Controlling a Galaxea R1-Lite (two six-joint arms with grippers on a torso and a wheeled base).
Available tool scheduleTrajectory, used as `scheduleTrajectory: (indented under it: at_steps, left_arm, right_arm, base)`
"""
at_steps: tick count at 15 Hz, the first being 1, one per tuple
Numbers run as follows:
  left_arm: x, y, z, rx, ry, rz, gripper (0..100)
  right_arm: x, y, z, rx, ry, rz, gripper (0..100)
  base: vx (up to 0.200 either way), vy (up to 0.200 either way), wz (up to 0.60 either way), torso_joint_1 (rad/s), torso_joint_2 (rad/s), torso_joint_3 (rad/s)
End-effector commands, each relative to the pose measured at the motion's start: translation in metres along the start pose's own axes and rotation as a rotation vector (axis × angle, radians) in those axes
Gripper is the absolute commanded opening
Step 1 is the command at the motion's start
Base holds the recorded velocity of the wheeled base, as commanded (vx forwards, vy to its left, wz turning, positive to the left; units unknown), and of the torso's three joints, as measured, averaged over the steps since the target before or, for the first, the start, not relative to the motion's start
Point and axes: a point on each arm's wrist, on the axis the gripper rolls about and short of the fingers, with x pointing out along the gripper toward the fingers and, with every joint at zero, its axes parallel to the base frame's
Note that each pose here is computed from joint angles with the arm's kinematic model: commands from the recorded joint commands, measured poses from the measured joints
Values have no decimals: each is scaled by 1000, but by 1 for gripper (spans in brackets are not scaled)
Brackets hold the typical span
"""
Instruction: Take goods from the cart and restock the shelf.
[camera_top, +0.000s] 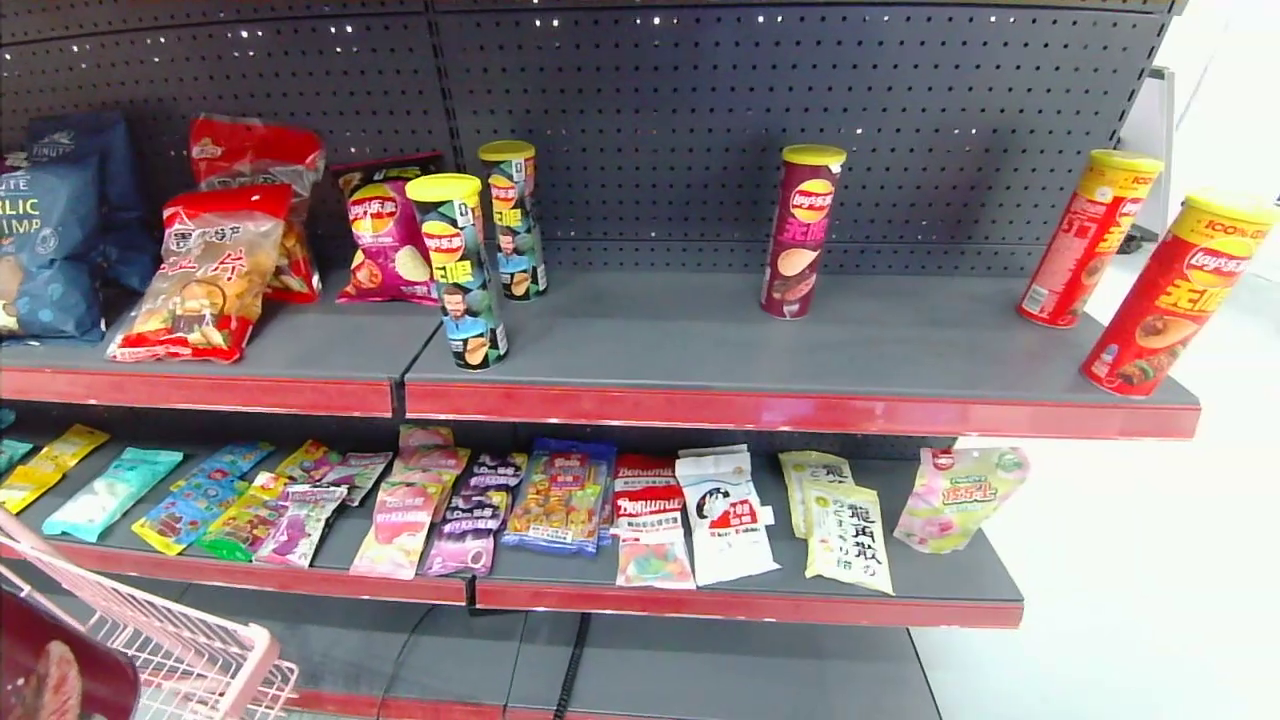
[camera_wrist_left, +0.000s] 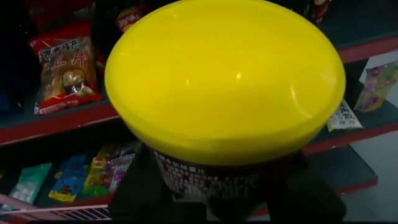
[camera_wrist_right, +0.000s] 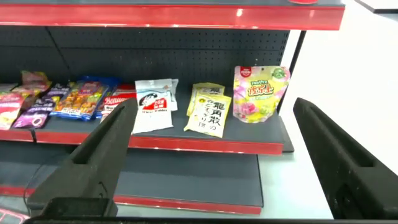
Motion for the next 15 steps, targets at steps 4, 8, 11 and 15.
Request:
scheduleTrajectory:
  at_steps: [4, 8, 11, 15]
  left_arm:
    - [-1, -1, -4, 2, 3, 3, 0]
    - [-2, -2, -5, 4, 1, 3, 0]
    - [-2, -2, -5, 20, -1, 4, 0]
    - [-4, -5, -15, 24, 3, 0, 0]
  right_arm:
    - [0, 0, 0, 2, 1, 1, 100]
    - [0, 0, 0, 2, 1, 1, 100]
    - [0, 0, 0, 2, 1, 3, 100]
    - [0, 0, 0, 0, 1, 8, 100]
  base:
    - [200, 0, 0, -5, 1, 2]
    - [200, 0, 0, 5, 6, 2]
    - [67, 0, 0, 1, 1, 2]
    - [0, 0, 0, 0, 0, 0]
